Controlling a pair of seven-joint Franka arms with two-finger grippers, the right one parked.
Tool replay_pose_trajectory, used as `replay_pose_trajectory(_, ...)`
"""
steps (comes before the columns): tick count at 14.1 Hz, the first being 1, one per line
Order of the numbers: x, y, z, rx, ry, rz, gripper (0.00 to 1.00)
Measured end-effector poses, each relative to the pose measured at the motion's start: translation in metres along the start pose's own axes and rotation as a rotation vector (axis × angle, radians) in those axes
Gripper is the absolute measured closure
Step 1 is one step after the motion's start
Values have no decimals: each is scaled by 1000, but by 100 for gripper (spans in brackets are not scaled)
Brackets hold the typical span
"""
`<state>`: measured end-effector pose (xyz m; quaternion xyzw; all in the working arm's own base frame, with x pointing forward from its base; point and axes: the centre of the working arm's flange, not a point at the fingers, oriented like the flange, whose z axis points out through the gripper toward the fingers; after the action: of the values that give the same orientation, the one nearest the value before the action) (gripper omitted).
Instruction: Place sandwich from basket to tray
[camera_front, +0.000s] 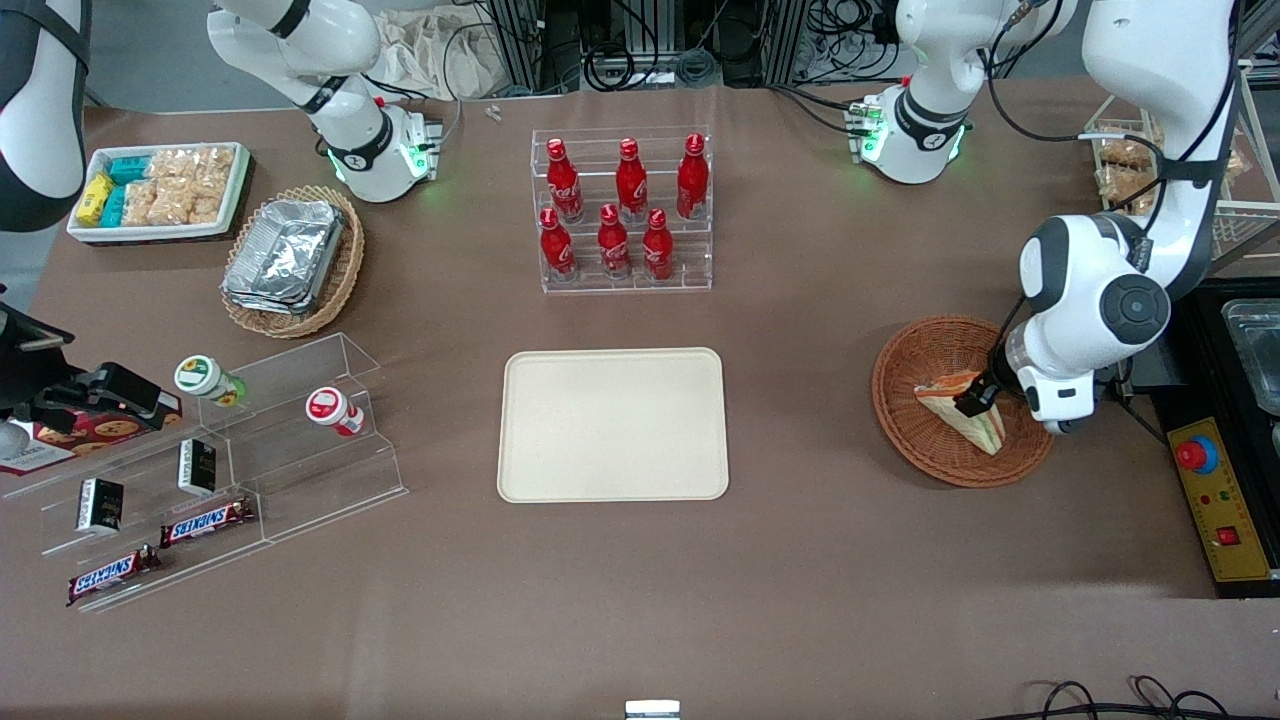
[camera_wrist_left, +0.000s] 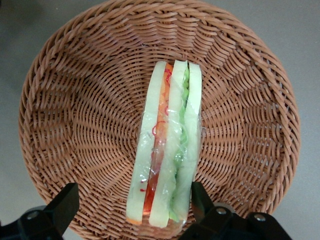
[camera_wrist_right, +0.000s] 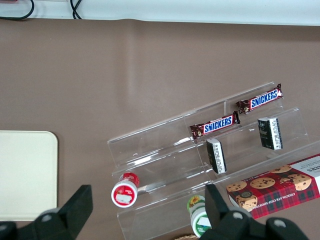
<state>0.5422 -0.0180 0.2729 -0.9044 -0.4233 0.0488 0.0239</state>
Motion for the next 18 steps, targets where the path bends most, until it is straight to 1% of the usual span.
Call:
replay_pose_trajectory(4, 3, 5, 13, -24, 13, -44, 2)
replay_pose_trajectory(6, 4, 7, 22, -28, 14, -55, 4)
replay_pose_trajectory(9, 5, 13, 18, -43, 22, -105, 35)
replay_pose_trajectory(10, 5, 17, 14, -53, 28, -116, 47)
replay_pose_trajectory(12, 2, 29, 3, -75, 39, -124, 63)
replay_pose_trajectory(13, 2, 36, -5, -83, 42, -127, 67)
replay_pose_trajectory(14, 2, 41, -14, -77, 37, -129, 70)
replay_pose_trajectory(17, 4, 60, -65, -15, 12, -119, 73)
replay_pose_trajectory(18, 3, 67, -87, -2, 7, -109, 77)
